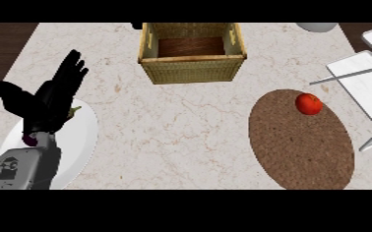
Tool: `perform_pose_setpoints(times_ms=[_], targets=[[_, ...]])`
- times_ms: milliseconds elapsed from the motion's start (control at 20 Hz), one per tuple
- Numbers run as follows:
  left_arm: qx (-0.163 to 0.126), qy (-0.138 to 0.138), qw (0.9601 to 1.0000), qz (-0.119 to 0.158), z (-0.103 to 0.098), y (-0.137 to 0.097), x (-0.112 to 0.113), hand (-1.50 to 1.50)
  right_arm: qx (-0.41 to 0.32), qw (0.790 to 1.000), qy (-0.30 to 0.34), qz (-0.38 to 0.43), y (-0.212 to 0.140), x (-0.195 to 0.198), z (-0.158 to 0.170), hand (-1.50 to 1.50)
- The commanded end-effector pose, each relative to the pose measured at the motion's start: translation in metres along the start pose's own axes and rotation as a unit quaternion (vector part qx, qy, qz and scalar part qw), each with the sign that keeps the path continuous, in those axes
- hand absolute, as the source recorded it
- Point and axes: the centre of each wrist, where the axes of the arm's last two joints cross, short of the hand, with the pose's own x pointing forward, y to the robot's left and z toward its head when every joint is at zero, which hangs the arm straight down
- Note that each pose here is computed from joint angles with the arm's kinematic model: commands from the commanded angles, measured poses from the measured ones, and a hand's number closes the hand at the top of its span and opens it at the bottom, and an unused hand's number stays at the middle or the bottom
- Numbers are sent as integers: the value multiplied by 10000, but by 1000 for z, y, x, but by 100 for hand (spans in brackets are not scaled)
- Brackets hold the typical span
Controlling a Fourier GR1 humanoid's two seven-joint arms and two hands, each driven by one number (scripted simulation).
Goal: Pick the lemon from the placemat and place it in the tiered shelf
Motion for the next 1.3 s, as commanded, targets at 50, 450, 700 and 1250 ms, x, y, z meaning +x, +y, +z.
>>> perform_pose_setpoints(times_ms=[50,450,700,1250], targets=[[-6,-73,10000,-25,6,-18,10,0,-496,9970,583,144,-1,-15,-18,-150],[-23,11,9999,-105,2,13,19,0,-1241,9912,-111,-456,1,-33,-45,-150],[-117,-7,9999,65,2,-17,6,0,-1394,9877,-181,-685,-40,-61,-51,-150],[34,69,10000,14,-3,2,0,0,-339,9889,349,-1401,-159,-91,-11,-150]])
